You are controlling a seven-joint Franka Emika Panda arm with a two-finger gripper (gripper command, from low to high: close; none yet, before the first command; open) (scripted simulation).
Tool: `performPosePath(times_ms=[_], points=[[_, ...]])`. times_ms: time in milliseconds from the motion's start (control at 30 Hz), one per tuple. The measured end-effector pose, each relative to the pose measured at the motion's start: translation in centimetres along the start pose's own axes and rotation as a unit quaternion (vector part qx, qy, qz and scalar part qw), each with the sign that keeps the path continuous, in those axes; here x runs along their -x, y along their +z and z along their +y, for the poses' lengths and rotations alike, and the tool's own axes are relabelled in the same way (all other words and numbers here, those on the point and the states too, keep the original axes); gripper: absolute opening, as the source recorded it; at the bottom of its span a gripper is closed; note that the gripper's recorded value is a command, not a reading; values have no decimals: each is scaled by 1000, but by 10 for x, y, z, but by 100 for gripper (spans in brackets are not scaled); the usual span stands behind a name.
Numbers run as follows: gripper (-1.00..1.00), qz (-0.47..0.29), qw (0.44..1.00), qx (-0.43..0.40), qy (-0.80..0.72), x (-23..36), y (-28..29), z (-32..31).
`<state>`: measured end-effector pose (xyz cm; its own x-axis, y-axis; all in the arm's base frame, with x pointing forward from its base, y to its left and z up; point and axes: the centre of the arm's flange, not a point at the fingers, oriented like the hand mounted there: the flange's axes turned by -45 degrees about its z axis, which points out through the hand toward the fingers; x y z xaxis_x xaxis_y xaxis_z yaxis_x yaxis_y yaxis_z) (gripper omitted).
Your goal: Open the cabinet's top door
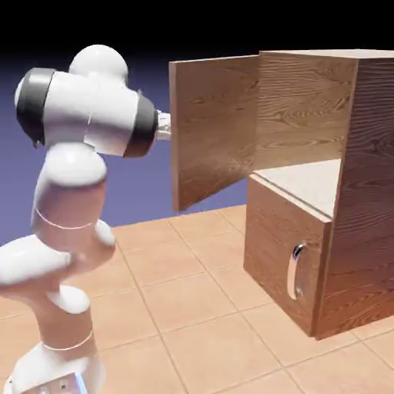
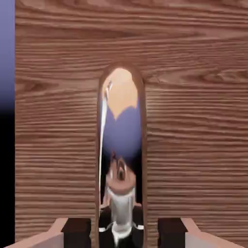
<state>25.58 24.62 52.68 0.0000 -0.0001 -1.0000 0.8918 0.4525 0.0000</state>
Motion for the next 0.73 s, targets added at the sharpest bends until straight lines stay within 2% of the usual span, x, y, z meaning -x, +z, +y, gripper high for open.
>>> performPosePath(times_ms=[667,700,733], points=[[-100,0,979,-204,0,0,-106,83],[100,0,979,-205,0,0,-107,83],[100,0,979,-205,0,0,-107,84]])
